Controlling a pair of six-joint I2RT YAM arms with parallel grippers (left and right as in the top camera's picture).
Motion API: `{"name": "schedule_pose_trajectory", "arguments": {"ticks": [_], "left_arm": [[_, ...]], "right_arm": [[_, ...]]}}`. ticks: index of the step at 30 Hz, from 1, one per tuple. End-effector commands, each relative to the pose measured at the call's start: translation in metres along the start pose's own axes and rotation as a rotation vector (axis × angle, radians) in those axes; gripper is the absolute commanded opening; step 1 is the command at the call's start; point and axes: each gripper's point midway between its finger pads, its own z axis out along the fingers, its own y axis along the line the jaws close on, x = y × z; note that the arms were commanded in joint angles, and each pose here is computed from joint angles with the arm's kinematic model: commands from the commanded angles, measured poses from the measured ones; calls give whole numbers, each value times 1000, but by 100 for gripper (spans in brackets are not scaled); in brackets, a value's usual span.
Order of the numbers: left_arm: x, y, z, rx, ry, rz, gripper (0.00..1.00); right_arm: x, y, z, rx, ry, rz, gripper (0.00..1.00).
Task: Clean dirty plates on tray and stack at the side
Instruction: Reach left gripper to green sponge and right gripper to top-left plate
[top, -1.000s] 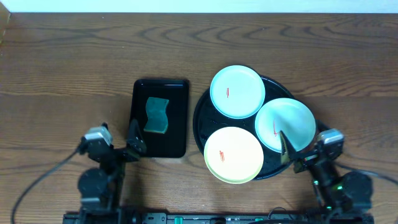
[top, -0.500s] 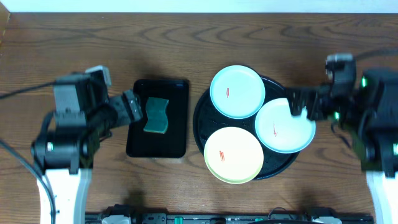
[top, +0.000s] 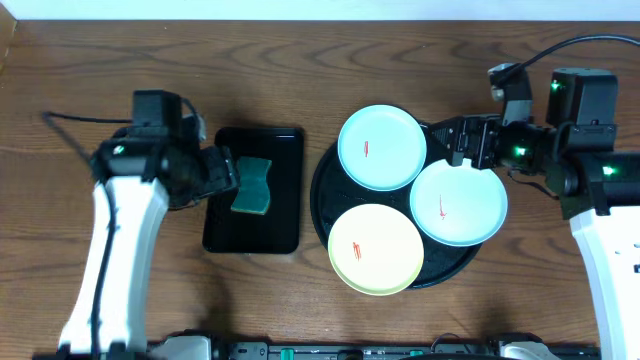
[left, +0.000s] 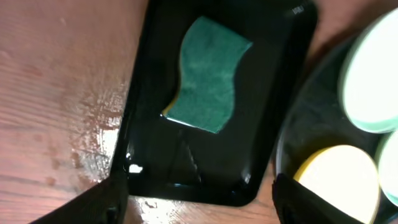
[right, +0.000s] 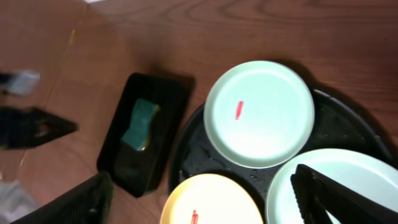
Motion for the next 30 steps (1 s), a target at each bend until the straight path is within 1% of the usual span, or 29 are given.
{"name": "schedule_pose_trajectory", "arguments": {"ticks": [1, 4, 6, 8, 10, 12, 14, 22, 23, 24, 25, 27, 30], "left_arm": [[10, 2, 38, -57, 93, 35, 72], [7, -3, 69, -134, 104, 111, 69], [0, -2, 86, -222, 82, 155, 65], [-6, 1, 101, -285, 61, 159, 62], [-8, -3, 117, -277, 71, 159, 59], [-7, -1, 130, -279, 88, 154, 53], [-7, 3, 141, -289, 105, 142, 50], [-5, 9, 172, -291, 140, 128, 43], [-3, 7, 175, -278, 150, 128, 39], [-1, 7, 178, -272, 161, 127, 32], [1, 5, 179, -264, 169, 125, 28], [3, 5, 181, -260, 178, 124, 8], [2, 5, 179, -259, 176, 123, 7]], "right_arm": [[-1, 13, 0, -39, 8, -8, 88], [3, 11, 2, -10, 22, -11, 88], [5, 13, 3, -9, 28, -16, 88], [6, 16, 4, -15, 32, -22, 88], [7, 17, 5, -19, 36, -25, 88], [8, 17, 5, -18, 38, -23, 88], [9, 17, 5, -17, 43, -20, 87], [10, 14, 5, -4, 46, -18, 88], [9, 13, 5, 7, 44, -17, 88], [9, 12, 5, 12, 44, -17, 87], [9, 11, 5, 13, 43, -17, 87], [9, 11, 5, 13, 43, -17, 87], [9, 11, 5, 13, 43, -17, 86]]}}
